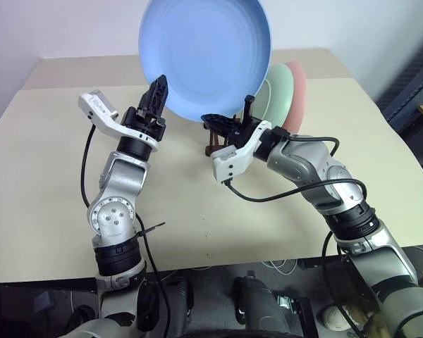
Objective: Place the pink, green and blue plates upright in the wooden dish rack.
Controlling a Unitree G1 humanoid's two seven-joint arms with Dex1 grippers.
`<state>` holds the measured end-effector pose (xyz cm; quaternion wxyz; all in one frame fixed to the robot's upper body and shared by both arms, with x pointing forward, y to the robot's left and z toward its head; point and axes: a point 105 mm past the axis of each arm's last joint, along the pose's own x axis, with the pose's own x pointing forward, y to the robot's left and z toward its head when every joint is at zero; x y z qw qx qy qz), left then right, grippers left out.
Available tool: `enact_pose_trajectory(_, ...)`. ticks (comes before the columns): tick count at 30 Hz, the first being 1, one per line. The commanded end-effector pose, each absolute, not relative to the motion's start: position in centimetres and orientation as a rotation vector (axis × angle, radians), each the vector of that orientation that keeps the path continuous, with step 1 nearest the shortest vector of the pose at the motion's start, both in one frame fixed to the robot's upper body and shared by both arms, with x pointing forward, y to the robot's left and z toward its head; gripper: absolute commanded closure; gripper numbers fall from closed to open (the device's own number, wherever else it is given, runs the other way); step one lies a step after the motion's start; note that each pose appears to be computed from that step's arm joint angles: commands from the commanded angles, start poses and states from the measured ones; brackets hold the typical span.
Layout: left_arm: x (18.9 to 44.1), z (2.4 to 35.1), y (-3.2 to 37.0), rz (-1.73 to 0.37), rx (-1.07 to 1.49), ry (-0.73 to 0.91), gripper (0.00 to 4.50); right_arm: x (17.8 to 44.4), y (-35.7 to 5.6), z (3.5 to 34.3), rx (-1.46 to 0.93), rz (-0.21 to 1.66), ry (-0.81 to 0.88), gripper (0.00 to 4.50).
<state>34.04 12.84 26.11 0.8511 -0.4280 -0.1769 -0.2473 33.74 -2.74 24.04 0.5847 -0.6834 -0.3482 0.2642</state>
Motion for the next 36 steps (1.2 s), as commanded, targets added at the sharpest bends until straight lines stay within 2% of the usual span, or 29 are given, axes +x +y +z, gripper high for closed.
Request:
enact_pose_trajectory(1, 33.0, 27.3, 13.0, -0.604, -0.931, -0.399, 1.23, 32.9, -2.9, 25.9, -1.562, 0.566, -0.883, 4.5)
enact_pose_trajectory(5, 32.6, 27.3, 14.5, -0.648, -0.934, -0.399, 1.23, 32.9, -3.0, 26.2, -1.552, 0.557, -0.882, 4.5)
enact_pose_trajectory(9, 30.5, 29.6, 17.7, -0.852, -0.987, -0.447, 1.23, 33.6, -4.1, 27.2, -1.531, 0.507, -0.848, 4.5)
enact_pose_trajectory(14, 30.7, 29.1, 18.8, -0.845, -0.637, -0.374, 1.23, 34.1, -5.4, 30.4, -1.442, 0.424, -0.856, 4.5)
enact_pose_trajectory(17, 30.9, 26.7, 18.9, -0.851, -0.368, -0.254, 1.23, 33.7, -5.8, 33.3, -1.187, 0.434, -0.878, 4.5)
enact_pose_trajectory(19, 31.1, 25.9, 19.2, -0.843, -0.254, -0.23, 1.23, 33.0, -5.6, 35.1, -0.956, 0.492, -0.897, 4.5)
enact_pose_trajectory(23, 31.4, 25.4, 19.9, -0.837, -0.196, -0.219, 1.23, 31.5, -5.4, 38.1, -0.667, 0.615, -0.931, 4.5)
enact_pose_trajectory(31, 31.6, 24.9, 19.3, -0.854, -0.197, -0.226, 1.23, 30.0, -6.6, 41.7, -0.127, 0.84, -0.896, 4.5)
enact_pose_trajectory(34, 31.6, 24.8, 19.3, -0.859, -0.198, -0.216, 1.23, 29.7, -7.0, 42.4, 0.073, 0.924, -0.864, 4.5)
enact_pose_trajectory(36, 31.7, 24.5, 19.4, -0.864, -0.23, -0.196, 1.23, 30.4, -7.7, 42.1, 0.284, 0.989, -0.804, 4.5)
